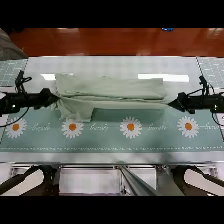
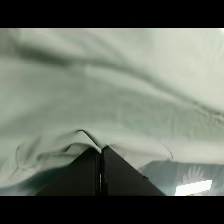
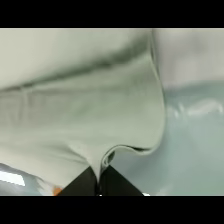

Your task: Fold the shirts.

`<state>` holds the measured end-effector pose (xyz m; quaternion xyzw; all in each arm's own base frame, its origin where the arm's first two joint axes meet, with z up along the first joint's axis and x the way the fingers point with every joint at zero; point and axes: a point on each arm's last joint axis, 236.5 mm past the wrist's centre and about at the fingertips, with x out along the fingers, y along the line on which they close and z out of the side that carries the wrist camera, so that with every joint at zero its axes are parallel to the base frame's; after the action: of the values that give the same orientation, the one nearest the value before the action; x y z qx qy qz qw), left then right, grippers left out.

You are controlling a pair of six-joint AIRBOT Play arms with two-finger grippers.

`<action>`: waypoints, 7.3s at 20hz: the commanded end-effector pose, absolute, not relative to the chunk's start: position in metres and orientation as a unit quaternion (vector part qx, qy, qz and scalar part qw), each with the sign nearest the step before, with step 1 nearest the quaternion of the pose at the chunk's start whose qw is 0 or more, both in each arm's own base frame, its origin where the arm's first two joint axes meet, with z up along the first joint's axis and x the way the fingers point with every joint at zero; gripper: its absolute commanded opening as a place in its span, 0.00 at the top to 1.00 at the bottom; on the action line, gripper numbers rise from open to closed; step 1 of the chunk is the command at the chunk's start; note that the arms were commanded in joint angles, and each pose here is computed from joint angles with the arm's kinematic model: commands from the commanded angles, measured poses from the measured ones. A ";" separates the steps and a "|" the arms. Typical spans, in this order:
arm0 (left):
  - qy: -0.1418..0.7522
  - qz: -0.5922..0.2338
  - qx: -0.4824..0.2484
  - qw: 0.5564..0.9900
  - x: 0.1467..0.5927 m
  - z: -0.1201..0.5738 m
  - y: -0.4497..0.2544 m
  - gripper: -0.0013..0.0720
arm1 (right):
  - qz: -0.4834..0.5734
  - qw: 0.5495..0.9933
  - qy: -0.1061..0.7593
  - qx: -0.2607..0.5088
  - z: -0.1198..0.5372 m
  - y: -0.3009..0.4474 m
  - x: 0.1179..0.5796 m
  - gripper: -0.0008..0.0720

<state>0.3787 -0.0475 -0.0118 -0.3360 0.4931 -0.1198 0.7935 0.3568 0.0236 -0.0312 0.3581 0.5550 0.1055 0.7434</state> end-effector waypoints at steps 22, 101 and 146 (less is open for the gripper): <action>0.571 -0.170 -0.339 0.728 0.515 -0.049 -0.046 0.29 | 0.158 0.754 0.547 0.326 -0.053 0.026 0.490 0.42; 0.517 -0.396 -0.169 0.740 0.406 0.094 -0.278 0.96 | 0.273 0.824 0.392 0.305 0.165 0.208 0.370 0.94; 0.442 -0.222 -0.340 0.800 0.307 0.044 -0.116 0.96 | 0.062 0.729 0.554 0.397 -0.069 0.135 0.311 0.42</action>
<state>0.3152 -0.1141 0.0680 -0.3300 0.4240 -0.2342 0.8102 0.2998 0.0988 -0.0398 0.3301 0.5540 0.0343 0.7635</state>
